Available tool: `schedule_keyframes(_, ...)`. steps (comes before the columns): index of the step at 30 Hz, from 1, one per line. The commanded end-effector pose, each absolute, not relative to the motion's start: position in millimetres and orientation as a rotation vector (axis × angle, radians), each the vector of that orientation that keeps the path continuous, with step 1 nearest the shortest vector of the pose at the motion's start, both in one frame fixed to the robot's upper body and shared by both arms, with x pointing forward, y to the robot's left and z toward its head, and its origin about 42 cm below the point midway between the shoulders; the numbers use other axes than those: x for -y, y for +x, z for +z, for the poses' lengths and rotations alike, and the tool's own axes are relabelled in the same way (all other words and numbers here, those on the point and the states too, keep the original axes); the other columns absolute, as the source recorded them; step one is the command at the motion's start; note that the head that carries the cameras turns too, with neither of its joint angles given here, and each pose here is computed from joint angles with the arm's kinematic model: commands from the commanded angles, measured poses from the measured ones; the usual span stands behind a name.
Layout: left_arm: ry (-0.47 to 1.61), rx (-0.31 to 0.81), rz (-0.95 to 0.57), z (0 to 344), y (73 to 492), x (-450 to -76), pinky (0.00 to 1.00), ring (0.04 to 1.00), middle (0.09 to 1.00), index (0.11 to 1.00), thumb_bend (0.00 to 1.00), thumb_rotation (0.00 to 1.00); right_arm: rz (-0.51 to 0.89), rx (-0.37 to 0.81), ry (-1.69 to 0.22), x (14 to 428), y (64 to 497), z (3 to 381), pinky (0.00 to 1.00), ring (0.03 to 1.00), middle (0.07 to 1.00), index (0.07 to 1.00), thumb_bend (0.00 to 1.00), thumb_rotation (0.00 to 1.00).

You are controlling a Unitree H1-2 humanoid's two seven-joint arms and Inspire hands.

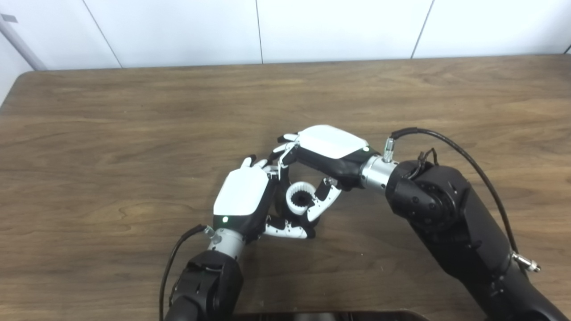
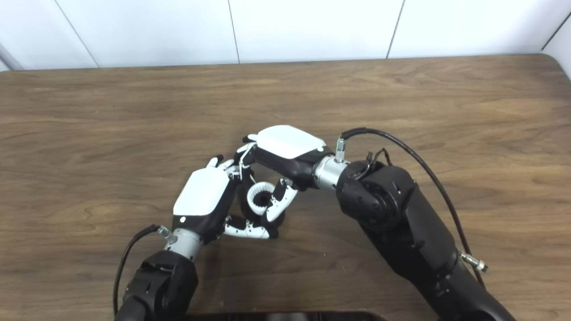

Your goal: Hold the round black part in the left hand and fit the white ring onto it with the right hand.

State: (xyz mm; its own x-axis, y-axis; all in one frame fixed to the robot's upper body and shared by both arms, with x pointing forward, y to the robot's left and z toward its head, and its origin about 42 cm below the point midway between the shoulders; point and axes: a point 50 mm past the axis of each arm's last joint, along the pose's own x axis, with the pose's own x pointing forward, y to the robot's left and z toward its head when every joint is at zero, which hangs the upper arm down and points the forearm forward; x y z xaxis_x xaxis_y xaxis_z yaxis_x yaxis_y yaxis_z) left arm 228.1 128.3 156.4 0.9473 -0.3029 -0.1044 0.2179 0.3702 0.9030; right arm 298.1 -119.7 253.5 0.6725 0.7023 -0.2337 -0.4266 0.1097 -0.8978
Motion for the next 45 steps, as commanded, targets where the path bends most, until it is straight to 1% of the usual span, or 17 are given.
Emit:
schedule_keyframes(1, 1.136, 0.058, -0.379, 153, 225, -126, 1.0, 0.906, 0.786, 0.482, 0.52, 0.05, 0.827, 0.341, -1.199, 117, 297, 264, 0.97, 0.965, 0.856, 0.484, 0.52, 0.13)
schedule_keyframes(11, 1.14, 0.056, -0.38, 155, 224, -125, 1.0, 0.908, 0.787, 0.482, 0.52, 0.05, 0.829, 0.344, -1.199, 116, 297, 260, 0.97, 0.963, 0.853, 0.484, 0.52, 0.13)
schedule_keyframes(19, 1.147, 0.065, -0.379, 155, 224, -124, 1.0, 0.905, 0.781, 0.481, 0.52, 0.05, 0.819, 0.312, -1.196, 118, 300, 257, 0.97, 0.973, 0.859, 0.485, 0.52, 0.13)
schedule_keyframes(29, 1.133, 0.064, -0.374, 154, 224, -124, 1.0, 0.904, 0.777, 0.481, 0.52, 0.05, 0.801, 0.307, -1.2, 122, 303, 256, 0.93, 0.967, 0.856, 0.484, 0.52, 0.13)
schedule_keyframes(45, 1.13, 0.063, -0.373, 154, 224, -125, 1.0, 0.908, 0.774, 0.481, 0.52, 0.05, 0.792, 0.295, -1.193, 124, 306, 256, 0.94, 0.969, 0.86, 0.484, 0.52, 0.13)
